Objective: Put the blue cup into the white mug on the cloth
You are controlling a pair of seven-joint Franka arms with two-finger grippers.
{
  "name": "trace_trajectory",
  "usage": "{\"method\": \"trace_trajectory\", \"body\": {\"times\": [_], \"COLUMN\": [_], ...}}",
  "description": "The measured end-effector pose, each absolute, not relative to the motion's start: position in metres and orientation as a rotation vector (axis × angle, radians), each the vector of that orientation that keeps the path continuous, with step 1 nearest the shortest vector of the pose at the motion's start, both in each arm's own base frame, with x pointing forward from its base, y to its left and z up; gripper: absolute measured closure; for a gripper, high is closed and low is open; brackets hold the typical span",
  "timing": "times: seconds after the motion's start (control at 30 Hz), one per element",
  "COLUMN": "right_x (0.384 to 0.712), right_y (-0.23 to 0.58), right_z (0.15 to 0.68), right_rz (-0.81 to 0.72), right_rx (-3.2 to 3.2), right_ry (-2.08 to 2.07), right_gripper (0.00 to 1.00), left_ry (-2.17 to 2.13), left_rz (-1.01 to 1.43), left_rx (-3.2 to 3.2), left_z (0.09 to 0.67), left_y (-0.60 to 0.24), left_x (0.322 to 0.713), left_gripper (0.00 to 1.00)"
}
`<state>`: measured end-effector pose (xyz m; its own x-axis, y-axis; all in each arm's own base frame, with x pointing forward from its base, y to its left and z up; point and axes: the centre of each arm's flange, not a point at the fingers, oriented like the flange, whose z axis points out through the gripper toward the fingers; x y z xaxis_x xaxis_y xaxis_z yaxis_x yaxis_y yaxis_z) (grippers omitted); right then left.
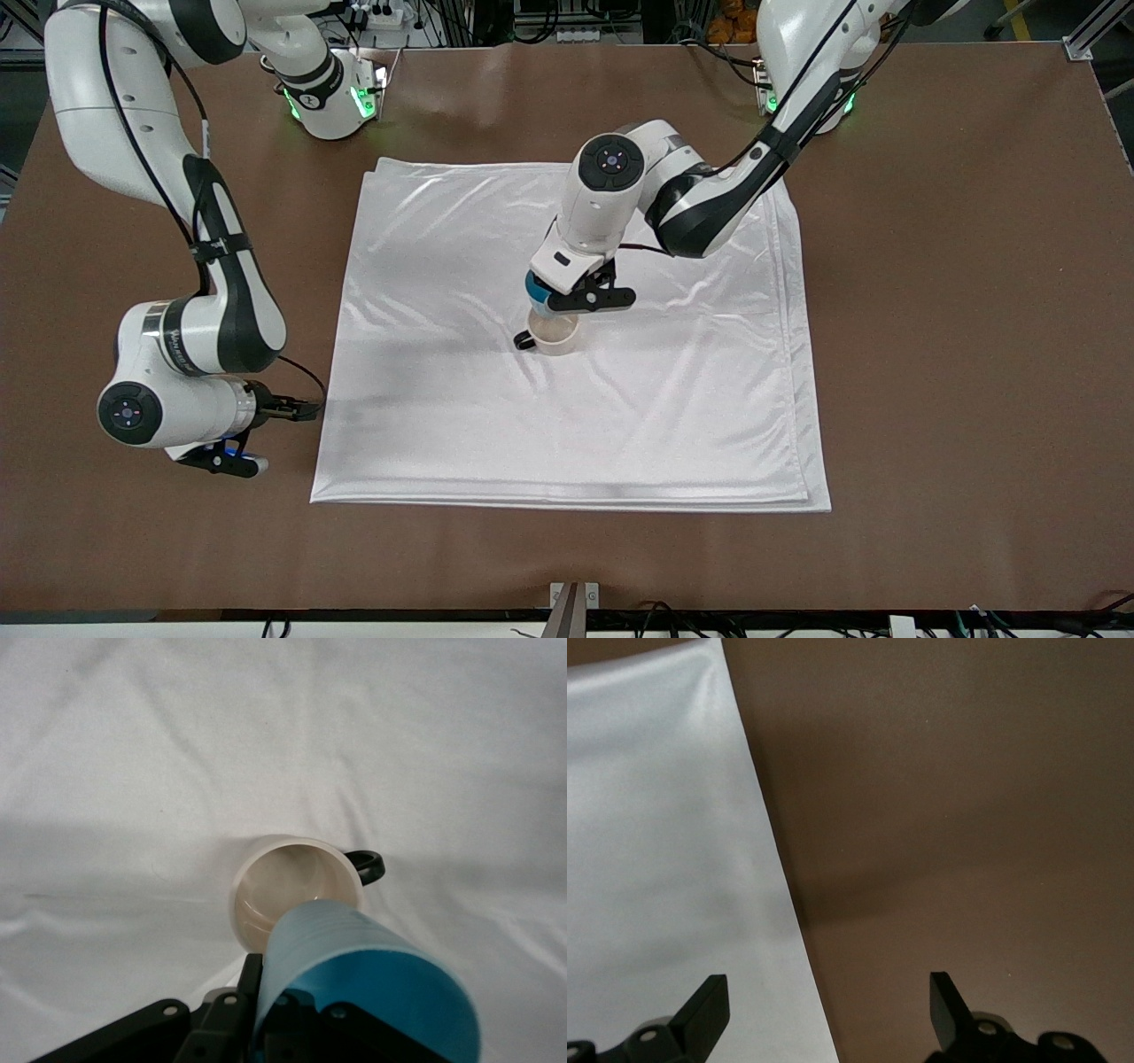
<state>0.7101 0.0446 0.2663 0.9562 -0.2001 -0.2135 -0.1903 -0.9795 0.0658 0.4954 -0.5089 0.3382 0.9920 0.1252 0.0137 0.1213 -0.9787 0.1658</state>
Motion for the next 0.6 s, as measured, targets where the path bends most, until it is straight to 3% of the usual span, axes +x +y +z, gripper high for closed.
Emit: {"method": "trace_trajectory", "body": {"times": [0.27,0.6], "right_x": [0.695,0.641], "right_y": [0.051,0.052], "right_z": [0.303,0.301], "right_rz": [-0.350,-0.305], "right_rx": [3.069,3.077], "right_ry": [-0.259,-0.223], "right_gripper": [0.00,0.00], "left_ry": [0.183,0.186], "left_rz": [0.073,0.059], "left_rx": [3.007,3.003], "left_z": [0.309,0.295], "left_y": [-0.514,-0.520], "left_x": [0.498,0.502], "left_gripper": [0.96,0.96]}}
